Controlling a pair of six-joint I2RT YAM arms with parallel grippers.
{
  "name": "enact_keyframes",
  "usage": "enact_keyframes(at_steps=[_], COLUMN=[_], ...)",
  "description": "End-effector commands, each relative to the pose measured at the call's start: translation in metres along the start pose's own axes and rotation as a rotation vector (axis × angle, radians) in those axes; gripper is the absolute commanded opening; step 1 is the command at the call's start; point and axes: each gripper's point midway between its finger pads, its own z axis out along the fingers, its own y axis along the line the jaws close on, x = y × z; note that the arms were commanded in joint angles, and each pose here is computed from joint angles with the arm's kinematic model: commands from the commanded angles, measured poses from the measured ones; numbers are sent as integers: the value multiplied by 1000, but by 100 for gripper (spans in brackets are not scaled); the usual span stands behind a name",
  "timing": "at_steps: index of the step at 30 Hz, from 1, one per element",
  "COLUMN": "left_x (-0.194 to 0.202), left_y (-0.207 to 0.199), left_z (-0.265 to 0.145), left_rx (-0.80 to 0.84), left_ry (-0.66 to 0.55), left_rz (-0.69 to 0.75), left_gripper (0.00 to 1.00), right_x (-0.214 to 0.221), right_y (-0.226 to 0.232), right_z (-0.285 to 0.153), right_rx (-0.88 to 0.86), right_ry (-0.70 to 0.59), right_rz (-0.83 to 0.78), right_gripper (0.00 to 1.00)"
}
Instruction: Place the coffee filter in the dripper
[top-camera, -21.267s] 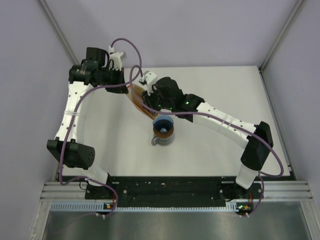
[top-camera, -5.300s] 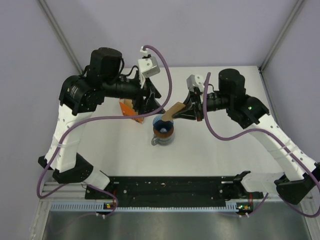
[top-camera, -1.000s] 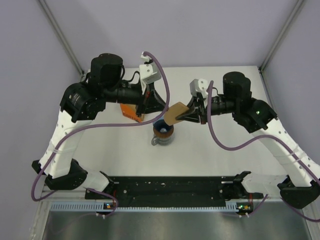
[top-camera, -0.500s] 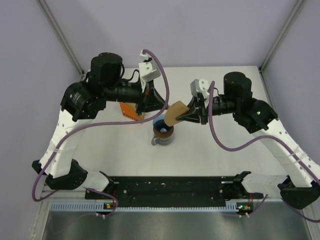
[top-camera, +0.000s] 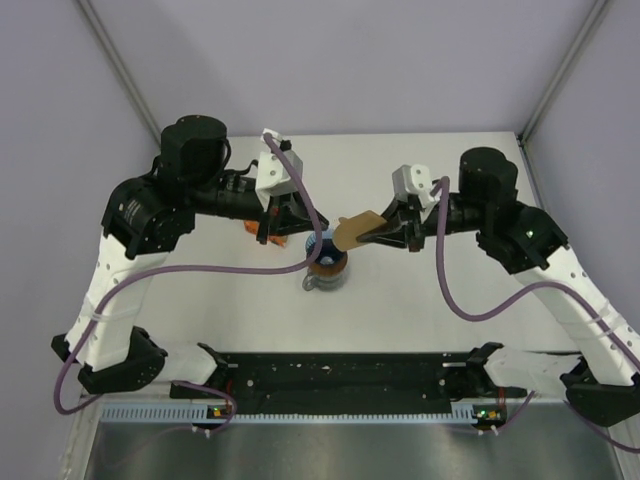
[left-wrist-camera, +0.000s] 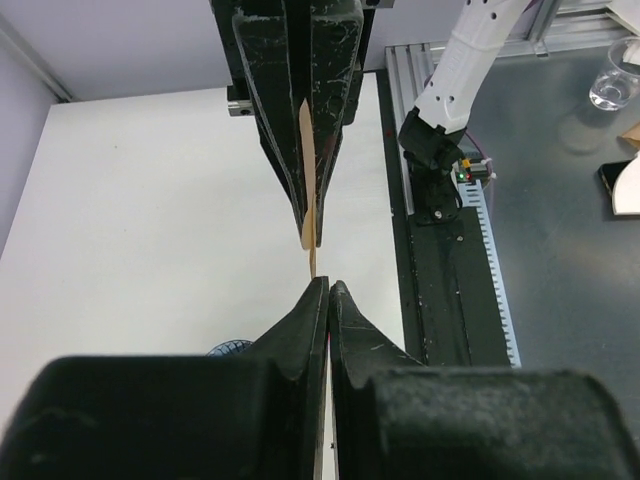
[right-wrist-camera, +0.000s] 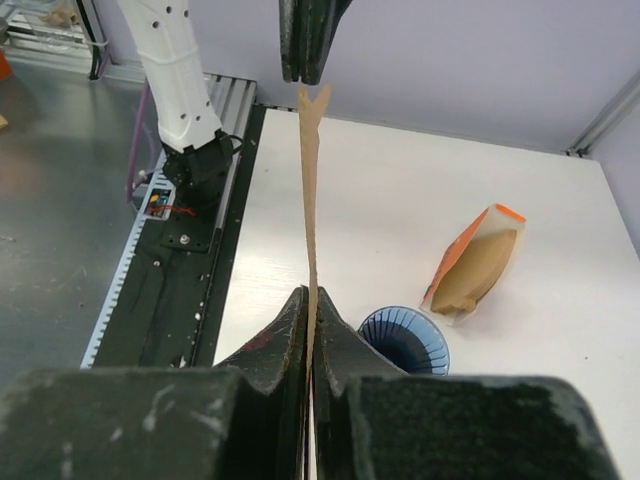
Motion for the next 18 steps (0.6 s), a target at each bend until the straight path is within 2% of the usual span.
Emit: enact_keyframes(at_steps=[1, 3, 4, 5, 6, 13, 18], left_x=[-12, -17, -18, -21, -23, -40, -36], left_y=[2, 3, 4, 5, 6, 7, 0], left_z=[-10, -11, -10, -10, -10, -3, 1], left_rx=[-51, -63, -65, -70, -81, -67, -20], left_ry=[-44, -66, -78, -96, -109, -222, -220], left_rz=[99, 116, 122, 132, 126, 117, 94], left_gripper=[19, 38, 44, 56, 59, 61, 60], right_x=[-31, -47, -52, -63, -73, -108, -123], right_y=[18, 21, 24, 28, 31, 35, 22], right_z=[-12, -16, -17, -19, -20, -26, -30], right_rx=[-16, -3, -6, -13, -22, -22, 53], right_ry=[-97, -161, -197, -246, -293, -463, -532], right_rz=[-128, -156, -155, -176, -188, -248, -269], right_gripper=[0, 0, 0, 0, 0, 0, 0])
